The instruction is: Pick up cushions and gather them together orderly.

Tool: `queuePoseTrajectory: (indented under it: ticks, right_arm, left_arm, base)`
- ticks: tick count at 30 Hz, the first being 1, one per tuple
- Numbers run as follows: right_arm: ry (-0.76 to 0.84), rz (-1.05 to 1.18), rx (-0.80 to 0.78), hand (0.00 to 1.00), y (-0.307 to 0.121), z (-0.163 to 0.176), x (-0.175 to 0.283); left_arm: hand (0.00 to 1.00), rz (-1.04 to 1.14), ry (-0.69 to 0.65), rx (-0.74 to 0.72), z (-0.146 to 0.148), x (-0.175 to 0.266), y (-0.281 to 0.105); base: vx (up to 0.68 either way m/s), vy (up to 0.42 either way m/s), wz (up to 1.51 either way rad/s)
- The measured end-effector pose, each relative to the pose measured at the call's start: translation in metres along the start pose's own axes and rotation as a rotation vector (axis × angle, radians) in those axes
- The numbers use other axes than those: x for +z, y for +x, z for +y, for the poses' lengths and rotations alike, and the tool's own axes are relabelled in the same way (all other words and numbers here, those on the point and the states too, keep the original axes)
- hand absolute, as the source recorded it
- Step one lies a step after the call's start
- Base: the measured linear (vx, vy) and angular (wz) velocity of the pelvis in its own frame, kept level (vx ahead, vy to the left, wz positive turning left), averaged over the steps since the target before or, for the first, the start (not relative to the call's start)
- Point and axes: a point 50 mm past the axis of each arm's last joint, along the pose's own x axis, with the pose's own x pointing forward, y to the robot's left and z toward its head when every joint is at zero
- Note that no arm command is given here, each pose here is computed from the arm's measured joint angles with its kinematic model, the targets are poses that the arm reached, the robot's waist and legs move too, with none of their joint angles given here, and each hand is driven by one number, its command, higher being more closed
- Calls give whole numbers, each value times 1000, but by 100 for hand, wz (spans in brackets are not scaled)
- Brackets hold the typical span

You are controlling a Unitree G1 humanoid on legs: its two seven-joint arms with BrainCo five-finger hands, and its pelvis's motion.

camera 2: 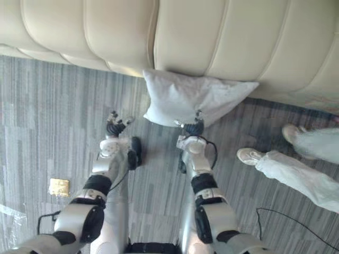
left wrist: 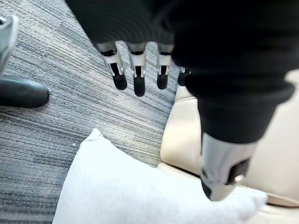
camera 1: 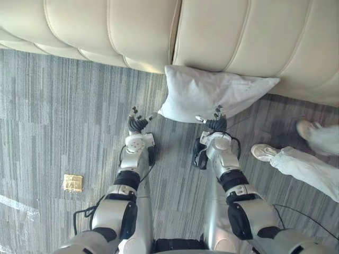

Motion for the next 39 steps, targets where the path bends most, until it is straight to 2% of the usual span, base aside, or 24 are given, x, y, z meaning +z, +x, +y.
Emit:
queuePoseTrajectory:
  ticks: [5,11,18,20,24,30,39]
  right_arm:
    - [-42,130,-59,0,-25,-36,-54]
    - [-103,354,-126,0,-78,-84,-123]
    - [-101,669,-270,0,-153,-134,-191]
    - [-79,715,-299,0,-165,-140,-199]
    - [-65,766,-302,0,-176,-145,-207]
    - [-45,777,-303,0,-177,-147,-209]
    - [-103,777,-275,0,-169,-147,-207]
  left_arm:
    - [0,89,36,26,21,-42,-24]
    - [0,278,79,54,56,-102,-64]
    - [0,593,54,205,107,-174,-131]
    - [0,654,58,245,119,-185,-145]
    - [0,715,84,234,121,-196,-157]
    - [0,737,99,246,126,-199,-160]
    - [0,751,189,221,135,-199,-161]
  base:
    - [28,-29,-13]
    - [95,-1,-11]
    - [172,2,-6]
    - [169,4,-17]
    - [141,-6,-11]
    - [33,-19,-37]
    - [0,-172,-40]
